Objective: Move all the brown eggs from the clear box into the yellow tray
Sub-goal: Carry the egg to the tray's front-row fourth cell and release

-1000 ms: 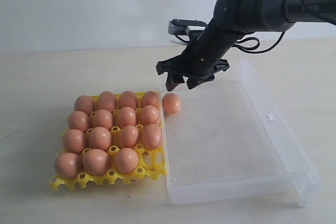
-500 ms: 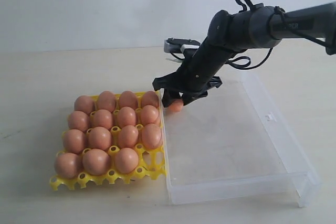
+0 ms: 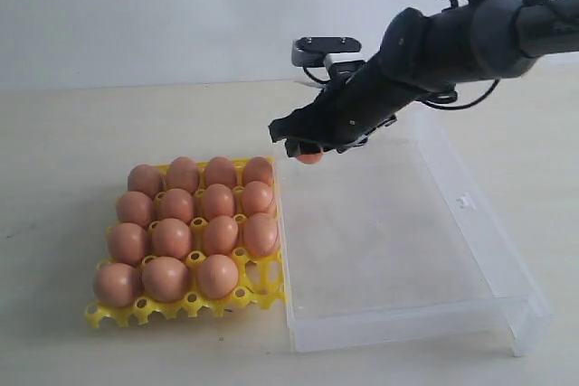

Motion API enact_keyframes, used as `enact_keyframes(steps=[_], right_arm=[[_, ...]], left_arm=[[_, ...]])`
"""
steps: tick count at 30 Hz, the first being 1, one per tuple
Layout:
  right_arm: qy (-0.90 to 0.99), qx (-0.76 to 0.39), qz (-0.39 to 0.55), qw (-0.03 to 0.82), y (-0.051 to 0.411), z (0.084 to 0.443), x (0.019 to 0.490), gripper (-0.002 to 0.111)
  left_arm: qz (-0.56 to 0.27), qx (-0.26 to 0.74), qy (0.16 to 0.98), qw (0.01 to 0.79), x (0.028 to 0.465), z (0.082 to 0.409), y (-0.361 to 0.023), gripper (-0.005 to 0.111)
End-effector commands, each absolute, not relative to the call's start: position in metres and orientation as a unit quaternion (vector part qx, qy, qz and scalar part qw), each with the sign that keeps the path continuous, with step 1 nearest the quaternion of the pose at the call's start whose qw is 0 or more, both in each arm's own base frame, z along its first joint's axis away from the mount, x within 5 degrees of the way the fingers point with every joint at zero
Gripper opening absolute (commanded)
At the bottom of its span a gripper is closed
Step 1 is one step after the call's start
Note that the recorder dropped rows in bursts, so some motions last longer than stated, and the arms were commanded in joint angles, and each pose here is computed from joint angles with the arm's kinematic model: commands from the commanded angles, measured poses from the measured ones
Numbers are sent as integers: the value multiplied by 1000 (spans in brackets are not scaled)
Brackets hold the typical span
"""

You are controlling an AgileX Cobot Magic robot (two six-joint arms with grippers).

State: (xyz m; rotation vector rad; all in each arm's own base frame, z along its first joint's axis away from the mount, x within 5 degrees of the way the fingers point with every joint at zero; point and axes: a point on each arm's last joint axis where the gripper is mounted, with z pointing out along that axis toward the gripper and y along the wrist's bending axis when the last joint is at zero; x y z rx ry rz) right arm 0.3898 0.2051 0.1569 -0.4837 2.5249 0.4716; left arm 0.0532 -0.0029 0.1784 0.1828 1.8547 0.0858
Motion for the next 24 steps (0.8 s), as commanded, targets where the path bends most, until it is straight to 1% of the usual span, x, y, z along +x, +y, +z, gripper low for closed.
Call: enact_keyframes(steps=[1,4,6,8,12,19,24], right_arm=[[892,-161,152,395,205,178,331,0],[866,-203,166,425,223,180,276,0],[838,-226,197,455,233,177,250,0],[833,-223,228,453,237,170,236,0],[830,-253,223,445,237,152,226,0],[845,-263,211,416,237,130,224,0],[843,-271,209,415,238,124,225,0]], left_arm=[[37,78,794,602,53,181,-3,0],[37,78,794,602,53,181,-3,0],[37,78,794,602,53,181,-3,0],[37,78,794,602,53,181,-3,0],[37,78,794,602,53,181,-3,0],[37,78,794,602,53,181,-3,0],[37,78,794,602,53,181,-3,0]])
